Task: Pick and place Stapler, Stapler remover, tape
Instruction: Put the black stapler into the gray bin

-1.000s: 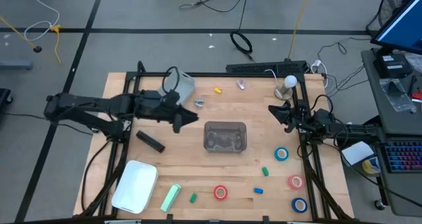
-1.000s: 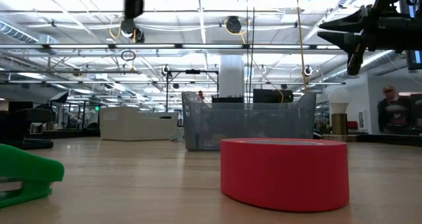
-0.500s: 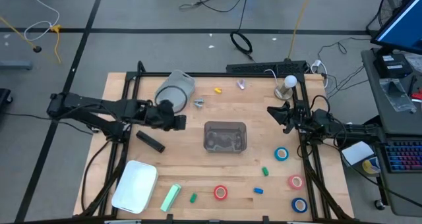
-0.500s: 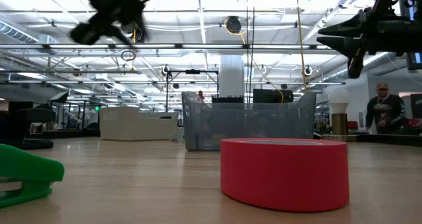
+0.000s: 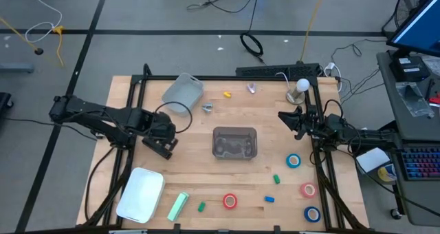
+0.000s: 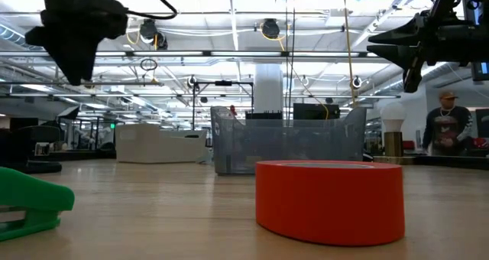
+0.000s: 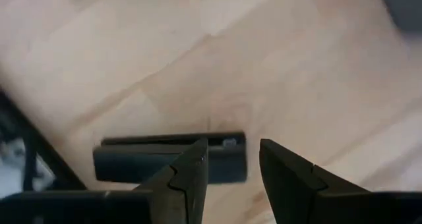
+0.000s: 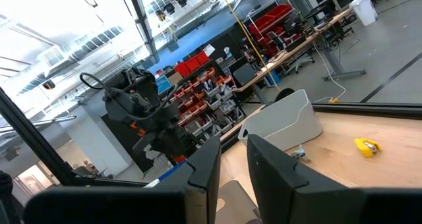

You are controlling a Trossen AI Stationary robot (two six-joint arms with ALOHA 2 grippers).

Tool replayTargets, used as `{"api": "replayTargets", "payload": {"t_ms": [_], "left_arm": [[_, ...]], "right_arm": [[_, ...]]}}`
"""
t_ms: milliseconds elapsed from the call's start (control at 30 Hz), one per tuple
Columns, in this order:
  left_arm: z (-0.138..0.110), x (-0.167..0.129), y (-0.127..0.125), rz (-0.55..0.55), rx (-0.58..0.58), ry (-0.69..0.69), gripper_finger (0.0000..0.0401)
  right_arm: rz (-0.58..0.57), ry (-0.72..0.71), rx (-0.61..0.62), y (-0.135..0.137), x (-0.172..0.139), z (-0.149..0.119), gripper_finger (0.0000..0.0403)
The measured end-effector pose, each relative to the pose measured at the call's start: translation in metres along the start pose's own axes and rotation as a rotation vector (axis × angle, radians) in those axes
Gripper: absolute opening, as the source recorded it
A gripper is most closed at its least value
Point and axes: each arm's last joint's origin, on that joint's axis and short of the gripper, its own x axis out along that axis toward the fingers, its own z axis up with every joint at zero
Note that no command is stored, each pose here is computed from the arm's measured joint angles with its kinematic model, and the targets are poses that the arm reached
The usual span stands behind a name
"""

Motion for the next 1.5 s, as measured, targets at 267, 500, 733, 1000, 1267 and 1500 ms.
{"api": "replayTargets", "payload": {"t_ms": [267,500,733,1000,1267,1500], "left_arm": [[-0.0011,0.0000,-0.0007,-0.029,0.386,0.034,0.0136],[-0.0008,0.0000,-0.0005,-0.024,0.564,0.024,0.0136],[-0.0005,0.0004,-0.0004,-0.013,0.700,0.013,0.0136],[-0.0037,0.0005,0.0011,0.007,0.816,0.040,0.0136],[-0.0070,0.0000,0.0075,0.061,0.698,0.095,0.0136],[-0.0073,0.0012,0.0082,0.070,0.689,0.094,0.0158]], "right_arm": [[-0.001,0.001,-0.003,-0.0001,0.0000,-0.0001,0.0071],[-0.007,0.011,-0.006,-0.0007,0.0000,-0.0011,0.0071],[-0.011,0.017,-0.008,-0.0011,0.0000,-0.0017,0.0071],[-0.011,0.017,-0.008,-0.0011,0.0000,-0.0017,0.0071],[-0.014,0.023,-0.009,-0.0014,0.0000,-0.0022,0.0071],[-0.015,0.023,-0.009,-0.0015,0.0000,-0.0022,0.0071]]}}
